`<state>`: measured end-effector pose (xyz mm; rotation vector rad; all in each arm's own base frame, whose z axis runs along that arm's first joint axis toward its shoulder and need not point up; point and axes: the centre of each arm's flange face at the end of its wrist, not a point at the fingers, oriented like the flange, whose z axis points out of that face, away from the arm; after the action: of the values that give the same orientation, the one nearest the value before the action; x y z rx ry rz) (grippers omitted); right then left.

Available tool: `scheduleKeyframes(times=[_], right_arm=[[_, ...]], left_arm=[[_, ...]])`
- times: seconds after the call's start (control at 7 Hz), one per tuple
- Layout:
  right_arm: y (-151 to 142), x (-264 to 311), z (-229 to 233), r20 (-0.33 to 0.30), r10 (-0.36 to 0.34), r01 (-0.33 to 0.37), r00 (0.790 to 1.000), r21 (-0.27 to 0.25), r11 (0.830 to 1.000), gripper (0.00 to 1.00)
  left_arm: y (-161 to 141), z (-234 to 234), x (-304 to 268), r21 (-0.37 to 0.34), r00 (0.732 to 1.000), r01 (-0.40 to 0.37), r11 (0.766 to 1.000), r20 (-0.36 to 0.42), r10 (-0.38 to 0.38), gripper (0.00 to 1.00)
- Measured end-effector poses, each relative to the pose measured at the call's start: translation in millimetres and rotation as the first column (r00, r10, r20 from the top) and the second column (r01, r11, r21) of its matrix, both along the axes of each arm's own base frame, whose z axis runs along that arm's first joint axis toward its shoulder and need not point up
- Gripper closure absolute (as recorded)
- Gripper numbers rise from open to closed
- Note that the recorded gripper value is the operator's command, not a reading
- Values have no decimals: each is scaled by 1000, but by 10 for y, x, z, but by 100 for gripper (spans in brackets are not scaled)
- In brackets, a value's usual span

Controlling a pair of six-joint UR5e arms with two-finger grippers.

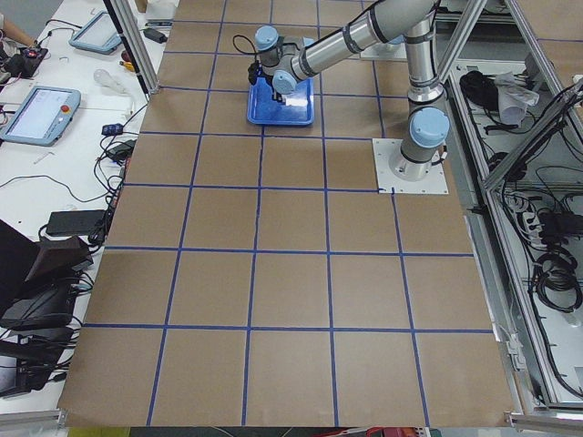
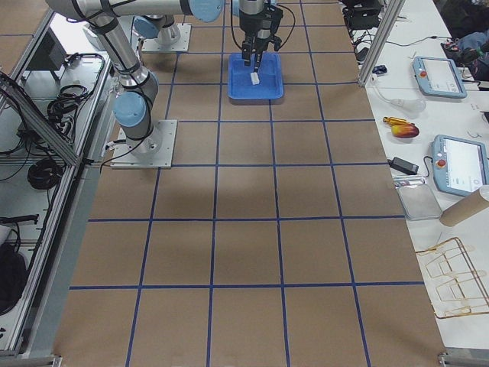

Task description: Assemble white blocks and place on blue tray

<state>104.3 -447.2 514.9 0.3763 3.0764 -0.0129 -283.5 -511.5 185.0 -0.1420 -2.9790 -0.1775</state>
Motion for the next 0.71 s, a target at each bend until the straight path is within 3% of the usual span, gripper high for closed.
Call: scheduleKeyframes(times=[0.71], right_arm=[[23,108,5,1,-64,64,998,-1,998,0]], left_arm=[[-21,69,-26,-12,1000,-14,1000,-1,14,98]])
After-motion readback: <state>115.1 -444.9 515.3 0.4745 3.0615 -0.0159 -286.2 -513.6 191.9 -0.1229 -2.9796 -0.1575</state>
